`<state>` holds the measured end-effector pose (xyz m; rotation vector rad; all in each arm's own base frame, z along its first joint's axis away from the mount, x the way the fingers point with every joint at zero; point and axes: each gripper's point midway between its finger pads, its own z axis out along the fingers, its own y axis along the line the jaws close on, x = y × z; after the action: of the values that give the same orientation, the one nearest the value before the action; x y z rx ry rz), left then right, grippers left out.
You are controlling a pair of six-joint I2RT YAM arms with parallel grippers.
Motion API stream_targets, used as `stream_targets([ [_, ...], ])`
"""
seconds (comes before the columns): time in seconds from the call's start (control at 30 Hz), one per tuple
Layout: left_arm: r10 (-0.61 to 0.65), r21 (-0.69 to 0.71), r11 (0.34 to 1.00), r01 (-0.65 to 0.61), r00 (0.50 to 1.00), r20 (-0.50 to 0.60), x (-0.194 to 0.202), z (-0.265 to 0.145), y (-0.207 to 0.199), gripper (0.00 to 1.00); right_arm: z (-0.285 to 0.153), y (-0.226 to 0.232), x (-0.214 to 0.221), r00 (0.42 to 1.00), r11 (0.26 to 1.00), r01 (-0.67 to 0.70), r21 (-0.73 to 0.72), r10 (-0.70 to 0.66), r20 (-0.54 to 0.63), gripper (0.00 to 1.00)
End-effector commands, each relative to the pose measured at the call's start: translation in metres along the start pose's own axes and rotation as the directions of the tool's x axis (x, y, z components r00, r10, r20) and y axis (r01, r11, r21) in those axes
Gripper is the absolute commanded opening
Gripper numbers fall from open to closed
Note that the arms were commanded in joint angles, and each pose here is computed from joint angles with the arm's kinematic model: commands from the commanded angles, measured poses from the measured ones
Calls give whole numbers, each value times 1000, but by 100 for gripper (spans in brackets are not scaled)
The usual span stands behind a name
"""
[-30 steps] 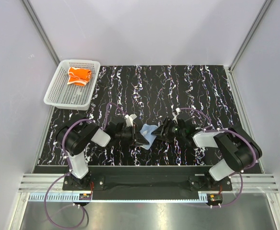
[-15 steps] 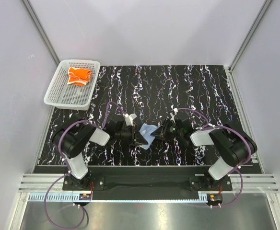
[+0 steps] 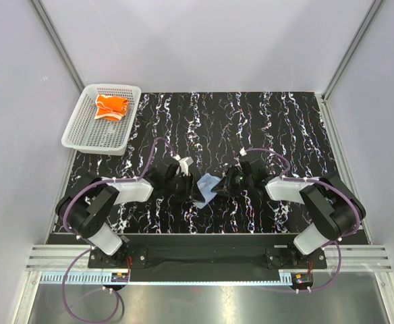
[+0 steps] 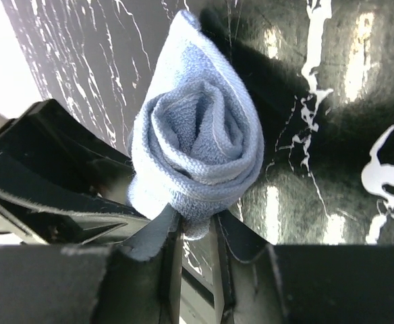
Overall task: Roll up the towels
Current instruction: Roll the towel
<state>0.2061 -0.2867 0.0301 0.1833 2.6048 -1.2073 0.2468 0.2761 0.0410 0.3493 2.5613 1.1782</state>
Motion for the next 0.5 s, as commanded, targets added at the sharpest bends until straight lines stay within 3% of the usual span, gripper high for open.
stream_targets([
  [0.0,55,-184,982,-50,998,25,-8,-8,22,46,-8,-7,0,1000,995,20,93,-20,-2,9],
  [0.23,141,-316,941,-119,989,49,-19,-26,18,54,-13,-8,5,999,989,17,145,-11,-39,8],
  [0.47,305,-480,847,-229,949,85,-37,-45,6,55,-13,-13,11,997,982,5,189,9,-73,7],
])
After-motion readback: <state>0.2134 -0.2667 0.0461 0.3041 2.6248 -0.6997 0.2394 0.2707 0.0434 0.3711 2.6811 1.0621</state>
